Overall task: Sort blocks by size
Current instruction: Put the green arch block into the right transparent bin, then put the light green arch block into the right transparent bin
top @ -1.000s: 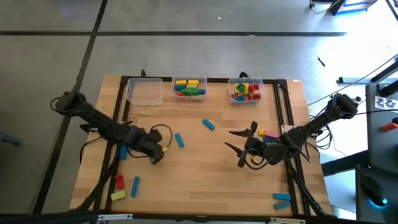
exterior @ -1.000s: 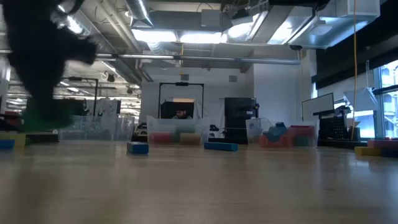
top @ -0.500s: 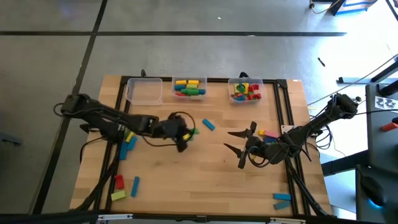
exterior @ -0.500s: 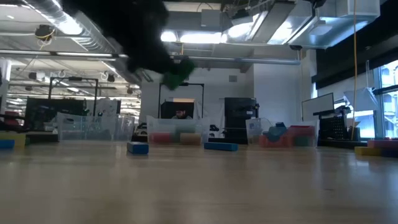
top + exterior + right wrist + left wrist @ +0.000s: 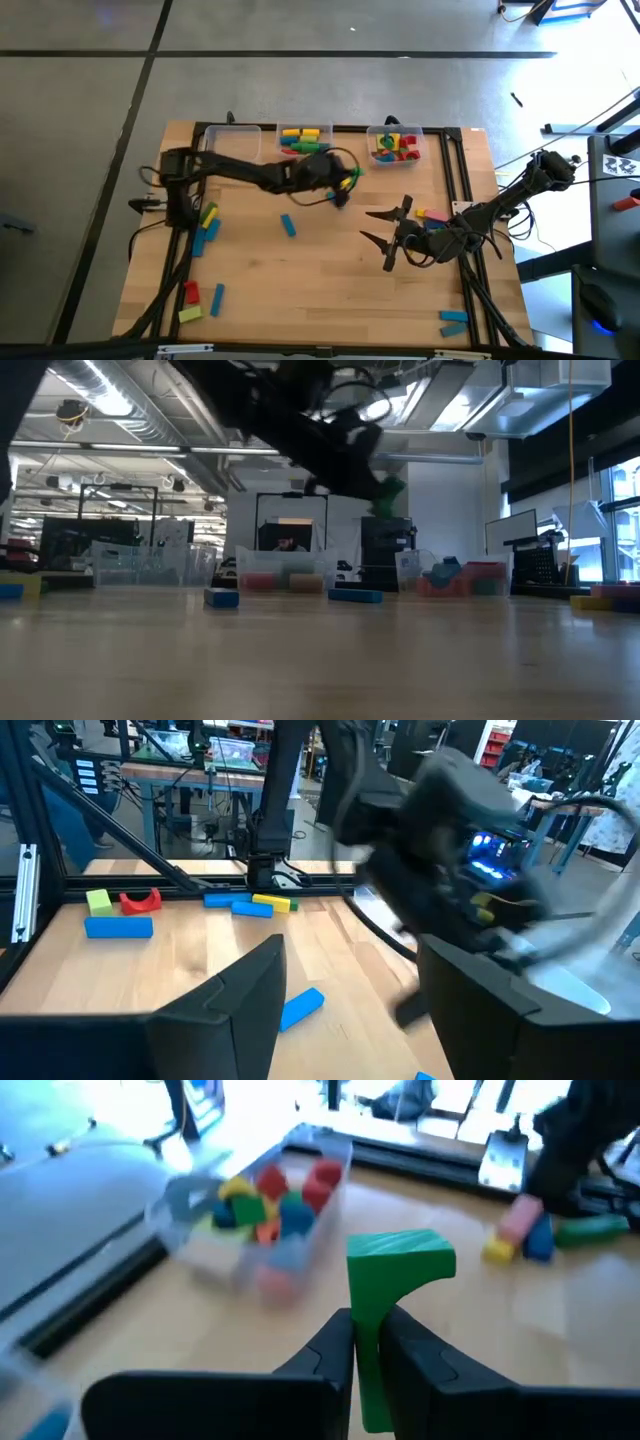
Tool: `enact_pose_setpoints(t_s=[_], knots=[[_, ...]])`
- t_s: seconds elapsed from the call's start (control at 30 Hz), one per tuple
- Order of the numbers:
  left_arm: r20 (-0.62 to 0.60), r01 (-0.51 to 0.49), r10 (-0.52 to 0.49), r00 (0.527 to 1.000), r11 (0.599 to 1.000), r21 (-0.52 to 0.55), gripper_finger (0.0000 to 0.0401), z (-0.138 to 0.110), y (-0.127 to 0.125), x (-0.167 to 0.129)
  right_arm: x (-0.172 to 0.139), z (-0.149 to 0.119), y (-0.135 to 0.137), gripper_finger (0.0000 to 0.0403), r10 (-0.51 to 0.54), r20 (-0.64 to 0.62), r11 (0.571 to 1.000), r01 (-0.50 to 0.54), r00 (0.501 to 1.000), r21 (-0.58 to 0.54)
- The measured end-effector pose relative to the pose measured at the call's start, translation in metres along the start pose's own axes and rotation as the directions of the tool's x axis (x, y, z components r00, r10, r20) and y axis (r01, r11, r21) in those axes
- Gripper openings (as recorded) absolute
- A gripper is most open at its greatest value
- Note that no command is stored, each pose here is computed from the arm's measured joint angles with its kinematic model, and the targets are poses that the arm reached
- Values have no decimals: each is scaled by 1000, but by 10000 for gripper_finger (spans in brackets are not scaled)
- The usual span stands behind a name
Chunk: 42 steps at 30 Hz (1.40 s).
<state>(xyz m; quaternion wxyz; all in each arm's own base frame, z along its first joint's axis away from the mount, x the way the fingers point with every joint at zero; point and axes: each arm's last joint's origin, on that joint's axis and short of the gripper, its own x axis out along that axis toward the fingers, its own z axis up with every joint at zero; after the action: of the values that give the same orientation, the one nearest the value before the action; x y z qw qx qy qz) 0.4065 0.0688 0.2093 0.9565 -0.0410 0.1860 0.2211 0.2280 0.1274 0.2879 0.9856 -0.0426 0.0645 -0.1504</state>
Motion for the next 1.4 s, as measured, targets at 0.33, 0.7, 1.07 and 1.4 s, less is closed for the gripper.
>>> enact_pose_setpoints(t_s=[0.33,0.7,1.07,1.4], knots=[[202,-42,51,978,998,-47,30,13,31,92,0,2,0,221,0,15,1000,-1,1000,18],[212,-76,87,974,995,-60,50,22,54,143,0,-1,2,221,62,-11,998,-62,998,22],[135,-91,95,986,995,-36,159,15,62,146,0,-4,2,221,88,-33,996,-88,996,3],[-26,-52,55,998,994,91,182,35,37,115,0,-4,3,221,102,-37,995,-102,994,0]])
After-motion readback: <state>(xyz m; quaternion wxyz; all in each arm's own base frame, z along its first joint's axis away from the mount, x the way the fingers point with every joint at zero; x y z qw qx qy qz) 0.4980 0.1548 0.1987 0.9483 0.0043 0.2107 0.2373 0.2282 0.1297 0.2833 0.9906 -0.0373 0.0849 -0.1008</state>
